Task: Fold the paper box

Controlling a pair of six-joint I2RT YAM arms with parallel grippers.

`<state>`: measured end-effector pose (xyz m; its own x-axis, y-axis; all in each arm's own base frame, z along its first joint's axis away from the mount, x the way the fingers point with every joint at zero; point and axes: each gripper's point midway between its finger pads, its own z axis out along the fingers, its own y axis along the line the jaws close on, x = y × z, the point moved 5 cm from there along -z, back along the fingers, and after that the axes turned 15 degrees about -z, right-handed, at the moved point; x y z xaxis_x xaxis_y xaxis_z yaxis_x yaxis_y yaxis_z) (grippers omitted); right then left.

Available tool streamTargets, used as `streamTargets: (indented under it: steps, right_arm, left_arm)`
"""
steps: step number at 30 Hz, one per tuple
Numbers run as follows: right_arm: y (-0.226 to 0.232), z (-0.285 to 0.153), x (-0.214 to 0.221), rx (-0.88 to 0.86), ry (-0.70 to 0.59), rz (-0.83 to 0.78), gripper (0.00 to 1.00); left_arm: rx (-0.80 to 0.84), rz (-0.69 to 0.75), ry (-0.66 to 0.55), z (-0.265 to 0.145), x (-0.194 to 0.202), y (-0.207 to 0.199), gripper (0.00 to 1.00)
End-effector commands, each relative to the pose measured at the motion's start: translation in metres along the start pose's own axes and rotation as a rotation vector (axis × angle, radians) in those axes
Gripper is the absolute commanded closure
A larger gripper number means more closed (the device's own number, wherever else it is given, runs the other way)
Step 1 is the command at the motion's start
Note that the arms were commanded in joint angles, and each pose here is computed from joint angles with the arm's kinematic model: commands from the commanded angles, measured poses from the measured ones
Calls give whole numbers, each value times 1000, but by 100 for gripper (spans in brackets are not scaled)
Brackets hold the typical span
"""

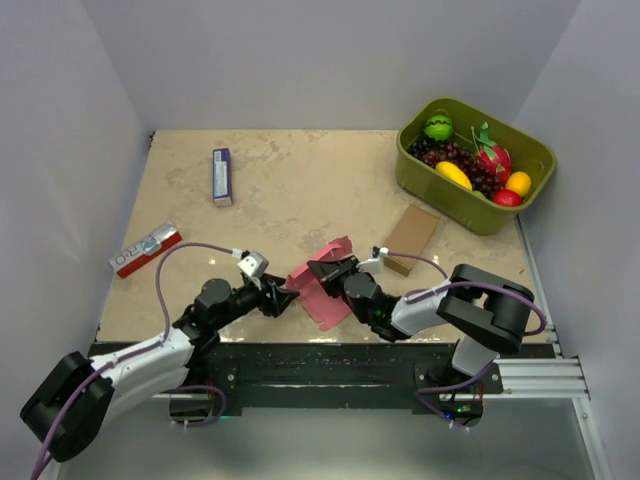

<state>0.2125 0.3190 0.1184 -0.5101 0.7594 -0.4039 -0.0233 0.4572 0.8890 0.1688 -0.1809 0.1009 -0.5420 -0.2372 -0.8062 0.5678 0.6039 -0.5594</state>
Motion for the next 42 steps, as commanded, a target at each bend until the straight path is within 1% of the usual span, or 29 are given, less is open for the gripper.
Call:
streamTargets:
  steps: [1,2,4,5,6,7,9,13,18,20,22,23,24,25,26,27,28,35,37,42]
  right_arm:
    - [3,-2,-8,-14,-36,4,100]
    - [1,-2,-8,-10,-36,5,100]
    - [0,-3,-9,-9,-40,4,100]
    - [0,-3,-10,-11,-44,6,100]
    - [-2,-3,-10,-8,-47,2,100]
    - [-3,-4,-11,-6,-49,2,100]
    - [-7,-7,-12,-8,-51,2,100]
    - [-9,-11,-14,-41,-63,-9,100]
    - [-15,-18,-16,-62,-72,-2,100]
    - [-17,-20,-17,-76,-75,-4,100]
    - [-18,-21,-17,-78,-74,0,100]
    - [-20,-21,-17,-74,-73,-2,100]
    - [-21,-22,-17,-73,-72,-3,100]
    - [-22,-22,-16,-70,-70,-6,100]
    - [-23,-22,-16,-70,-68,-4,100]
    - [-22,-22,-16,-72,-68,-4,100]
    - [-22,-22,-16,-73,-66,-5,100]
    - [-19,-21,-15,-73,-60,-20,100]
    - [-18,-20,-15,-75,-58,-27,100]
    - [-14,-18,-13,-81,-50,-32,100]
  left_arm:
    - [36,29,-102,-9,-17,-10,35]
    - [8,0,-91,-11,-14,-7,34]
    - [-72,-37,-156,-15,-25,-1,34]
    - [-128,-78,-138,-18,-20,5,34]
    - [-159,-95,-159,-19,-23,8,33]
    - [-151,-103,-168,-20,-25,6,32]
    - [-222,-136,-181,-22,-26,14,31]
    - [-286,-158,-142,-21,-18,23,31]
    - [-329,-187,-119,-23,-9,30,36]
    - [-327,-186,-112,-22,-8,30,37]
    - [-298,-179,-73,-19,-3,27,37]
    - [-272,-171,-63,-16,-2,24,37]
    - [-214,-167,-21,-14,3,18,37]
    - [-203,-166,25,-12,12,19,37]
    - [-159,-155,22,-9,12,14,38]
    - [-121,-149,50,-8,17,8,39]
    - [-118,-136,68,-8,22,8,39]
    - [-4,-35,24,-3,17,-7,40]
    - [5,-11,34,-2,22,-5,40]
    - [32,23,24,5,16,-11,44]
